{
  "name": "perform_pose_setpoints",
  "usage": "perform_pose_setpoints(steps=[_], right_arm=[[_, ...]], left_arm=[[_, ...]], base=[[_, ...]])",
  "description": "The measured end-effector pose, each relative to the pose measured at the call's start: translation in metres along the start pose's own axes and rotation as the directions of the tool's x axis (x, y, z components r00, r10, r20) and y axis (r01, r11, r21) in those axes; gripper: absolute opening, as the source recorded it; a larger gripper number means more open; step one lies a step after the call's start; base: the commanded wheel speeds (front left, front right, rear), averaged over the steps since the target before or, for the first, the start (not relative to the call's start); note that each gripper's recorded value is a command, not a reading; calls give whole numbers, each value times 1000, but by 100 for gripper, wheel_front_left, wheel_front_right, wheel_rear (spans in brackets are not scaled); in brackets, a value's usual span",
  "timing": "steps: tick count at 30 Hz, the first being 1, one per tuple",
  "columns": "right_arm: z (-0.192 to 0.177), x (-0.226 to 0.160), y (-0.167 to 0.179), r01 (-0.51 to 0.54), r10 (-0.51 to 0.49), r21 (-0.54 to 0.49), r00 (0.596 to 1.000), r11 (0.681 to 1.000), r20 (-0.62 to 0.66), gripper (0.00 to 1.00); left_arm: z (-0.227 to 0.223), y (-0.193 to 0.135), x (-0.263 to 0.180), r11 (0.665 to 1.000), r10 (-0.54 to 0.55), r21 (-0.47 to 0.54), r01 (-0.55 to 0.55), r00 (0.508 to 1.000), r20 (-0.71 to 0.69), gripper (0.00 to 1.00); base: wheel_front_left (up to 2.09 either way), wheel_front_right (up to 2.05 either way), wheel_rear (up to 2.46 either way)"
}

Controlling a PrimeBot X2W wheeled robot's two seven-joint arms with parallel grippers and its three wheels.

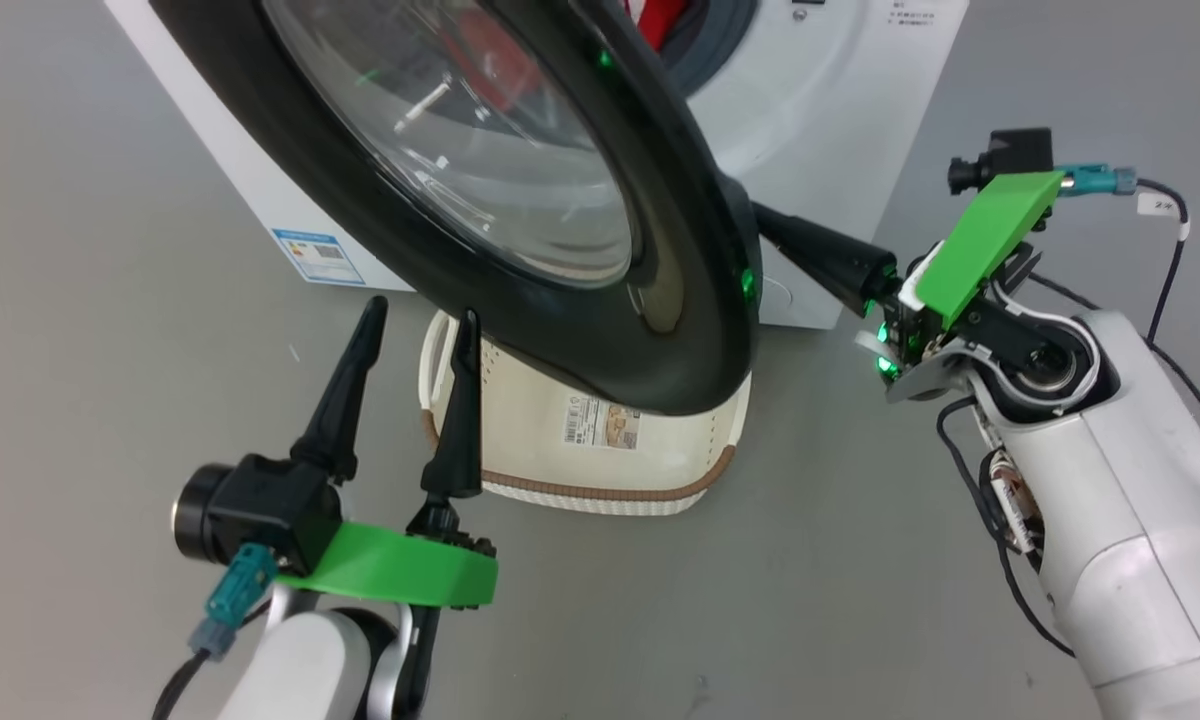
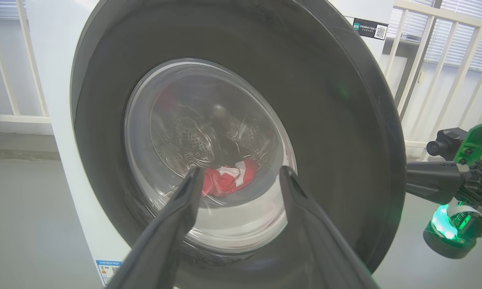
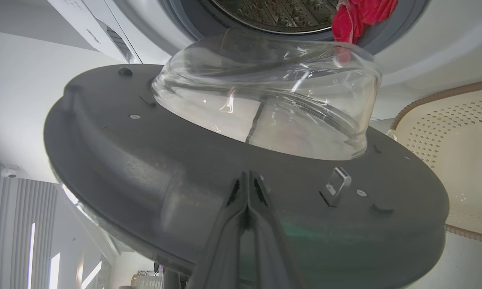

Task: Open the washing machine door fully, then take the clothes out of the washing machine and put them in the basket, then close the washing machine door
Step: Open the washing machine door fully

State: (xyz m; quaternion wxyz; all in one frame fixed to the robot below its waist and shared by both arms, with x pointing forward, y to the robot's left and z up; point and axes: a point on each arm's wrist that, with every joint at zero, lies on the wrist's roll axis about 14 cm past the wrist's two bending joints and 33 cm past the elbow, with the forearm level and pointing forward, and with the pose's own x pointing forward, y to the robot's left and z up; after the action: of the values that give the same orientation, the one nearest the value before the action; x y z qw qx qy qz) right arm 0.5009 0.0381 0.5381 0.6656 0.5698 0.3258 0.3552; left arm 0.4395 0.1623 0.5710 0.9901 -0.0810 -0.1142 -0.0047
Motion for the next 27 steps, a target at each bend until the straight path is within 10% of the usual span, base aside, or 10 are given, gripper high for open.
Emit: perform_pose_setpoints(steps=[27], right_arm=[[-93, 10, 21, -53, 50, -11, 974, 999, -220, 0]], left_arm=[[19, 28, -44, 995, 104, -10, -104, 995, 7, 100]], base=[[0, 0, 0]])
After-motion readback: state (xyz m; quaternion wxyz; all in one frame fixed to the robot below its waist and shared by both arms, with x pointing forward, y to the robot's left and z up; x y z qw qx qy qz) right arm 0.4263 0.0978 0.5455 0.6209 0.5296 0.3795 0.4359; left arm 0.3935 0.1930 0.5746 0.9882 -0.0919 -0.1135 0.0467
